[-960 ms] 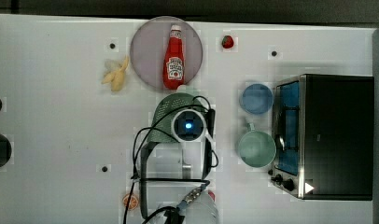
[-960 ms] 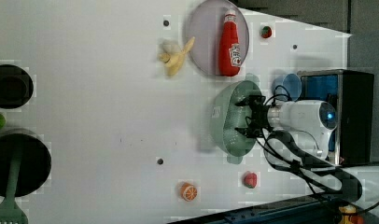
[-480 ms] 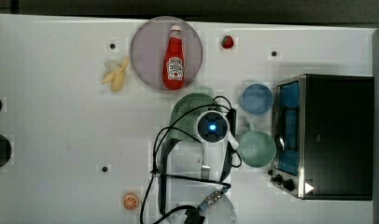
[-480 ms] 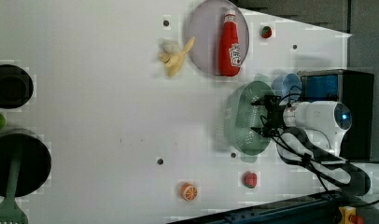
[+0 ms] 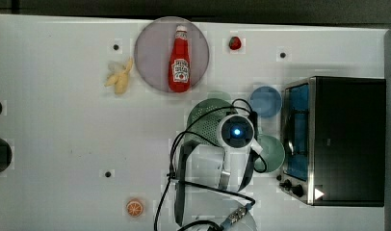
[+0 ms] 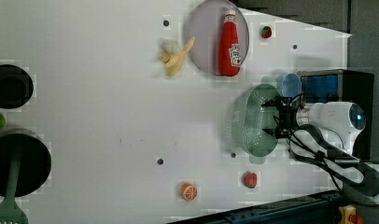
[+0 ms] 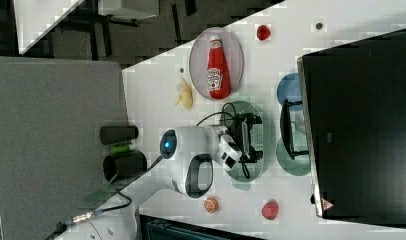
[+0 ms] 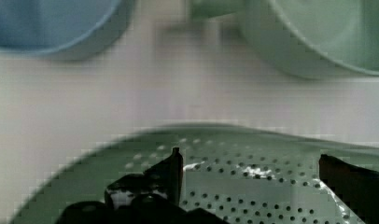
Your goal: Drag strainer left to right.
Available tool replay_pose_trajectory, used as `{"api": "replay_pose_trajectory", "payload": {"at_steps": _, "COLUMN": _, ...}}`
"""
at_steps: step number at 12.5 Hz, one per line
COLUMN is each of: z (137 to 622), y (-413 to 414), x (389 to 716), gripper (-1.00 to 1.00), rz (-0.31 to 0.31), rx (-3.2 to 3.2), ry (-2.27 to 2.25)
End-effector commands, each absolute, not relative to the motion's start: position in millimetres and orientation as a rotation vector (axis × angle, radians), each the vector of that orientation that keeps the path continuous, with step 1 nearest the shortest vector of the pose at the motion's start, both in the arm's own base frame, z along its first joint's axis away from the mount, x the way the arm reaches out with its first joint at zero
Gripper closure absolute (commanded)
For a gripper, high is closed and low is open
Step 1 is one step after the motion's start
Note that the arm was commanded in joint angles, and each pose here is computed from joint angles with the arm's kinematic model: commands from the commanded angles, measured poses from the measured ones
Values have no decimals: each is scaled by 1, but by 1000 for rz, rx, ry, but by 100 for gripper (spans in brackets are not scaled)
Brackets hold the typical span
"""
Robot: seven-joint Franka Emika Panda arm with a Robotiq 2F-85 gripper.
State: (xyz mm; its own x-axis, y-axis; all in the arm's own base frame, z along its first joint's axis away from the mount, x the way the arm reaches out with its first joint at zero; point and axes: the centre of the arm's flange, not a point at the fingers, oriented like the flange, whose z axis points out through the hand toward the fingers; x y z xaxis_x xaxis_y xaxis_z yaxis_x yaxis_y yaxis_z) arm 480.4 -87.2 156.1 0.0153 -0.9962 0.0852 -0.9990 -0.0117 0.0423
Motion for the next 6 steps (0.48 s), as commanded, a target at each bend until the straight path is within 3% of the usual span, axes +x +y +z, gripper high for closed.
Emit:
{"api": "replay_pose_trajectory", "payload": {"at_steps": 1, "z": 207, "y": -46, "x": 501, "gripper": -100, "rz": 90, "rx": 2486, "ry": -1887}}
{"api": "replay_pose_trajectory", "payload": {"at_steps": 3, "z": 259, "y": -36, "x": 504, "gripper": -100, "rz": 54, "rx": 2616, "ry": -1733}}
{"api": "replay_pose_trajectory", "payload": {"at_steps": 6, "z": 354, "y": -31, "x": 502, "gripper": -100, "rz": -76, "rx": 2730, "ry": -1542}}
